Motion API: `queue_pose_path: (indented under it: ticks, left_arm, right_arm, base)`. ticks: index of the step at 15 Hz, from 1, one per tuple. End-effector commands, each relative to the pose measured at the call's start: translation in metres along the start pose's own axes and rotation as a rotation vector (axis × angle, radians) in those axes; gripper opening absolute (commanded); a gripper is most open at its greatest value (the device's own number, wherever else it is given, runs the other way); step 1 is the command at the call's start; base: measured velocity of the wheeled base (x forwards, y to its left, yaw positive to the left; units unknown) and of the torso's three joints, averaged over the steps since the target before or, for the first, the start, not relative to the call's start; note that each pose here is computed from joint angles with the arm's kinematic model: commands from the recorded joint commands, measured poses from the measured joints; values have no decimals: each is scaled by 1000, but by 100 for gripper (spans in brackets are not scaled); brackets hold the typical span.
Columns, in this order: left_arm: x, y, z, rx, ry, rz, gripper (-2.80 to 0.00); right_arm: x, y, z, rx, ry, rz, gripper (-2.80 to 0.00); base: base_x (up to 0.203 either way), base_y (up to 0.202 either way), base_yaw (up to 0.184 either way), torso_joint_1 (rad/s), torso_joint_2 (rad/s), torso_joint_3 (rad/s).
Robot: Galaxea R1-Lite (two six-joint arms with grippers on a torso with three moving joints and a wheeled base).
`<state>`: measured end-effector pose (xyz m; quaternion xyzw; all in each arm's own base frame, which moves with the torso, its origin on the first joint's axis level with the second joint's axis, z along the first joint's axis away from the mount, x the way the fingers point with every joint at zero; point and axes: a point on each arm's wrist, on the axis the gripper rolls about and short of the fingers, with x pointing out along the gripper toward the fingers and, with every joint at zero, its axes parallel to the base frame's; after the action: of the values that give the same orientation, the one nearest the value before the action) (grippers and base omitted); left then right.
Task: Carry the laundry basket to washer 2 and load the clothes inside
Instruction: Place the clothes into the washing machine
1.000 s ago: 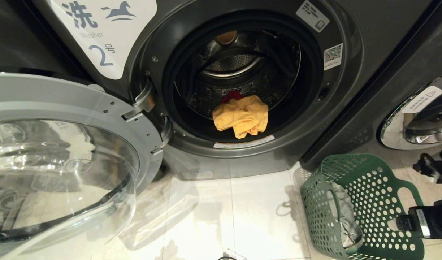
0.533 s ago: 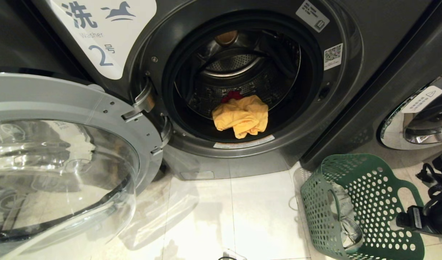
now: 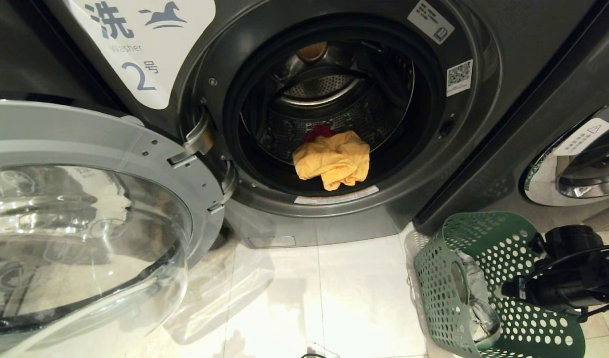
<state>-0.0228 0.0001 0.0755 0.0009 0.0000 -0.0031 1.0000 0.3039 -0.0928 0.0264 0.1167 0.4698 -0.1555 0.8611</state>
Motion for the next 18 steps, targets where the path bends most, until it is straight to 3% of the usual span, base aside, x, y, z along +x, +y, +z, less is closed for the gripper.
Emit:
queue_pose_path:
  ticks: [1, 5, 9, 11, 13, 18]
  left_arm:
    - [0, 0, 0, 0, 0, 0, -280]
    - [0, 0, 0, 0, 0, 0, -280]
    - [0, 0, 0, 0, 0, 0, -280]
    - [0, 0, 0, 0, 0, 0, -280]
    - [0, 0, 0, 0, 0, 0, -280]
    - [0, 0, 0, 0, 0, 0, -280]
  right_arm:
    - [64, -13, -10, 17, 78, -13, 0]
    - [131, -37, -4, 17, 63, -18, 0]
    - [177, -44, 10, 17, 6, -1, 0]
    - [196, -43, 13, 15, -24, 87, 0]
    - [216, -42, 11, 4, -74, 140, 0]
    - [260, -45, 27, -11, -225, 149, 0]
  base:
    - [0, 0, 0, 0, 0, 0]
    - [0, 0, 0, 0, 0, 0]
    - [0, 0, 0, 0, 0, 0]
    - [0, 0, 0, 0, 0, 0]
    - [0, 0, 0, 0, 0, 0]
    - [0, 0, 0, 0, 0, 0]
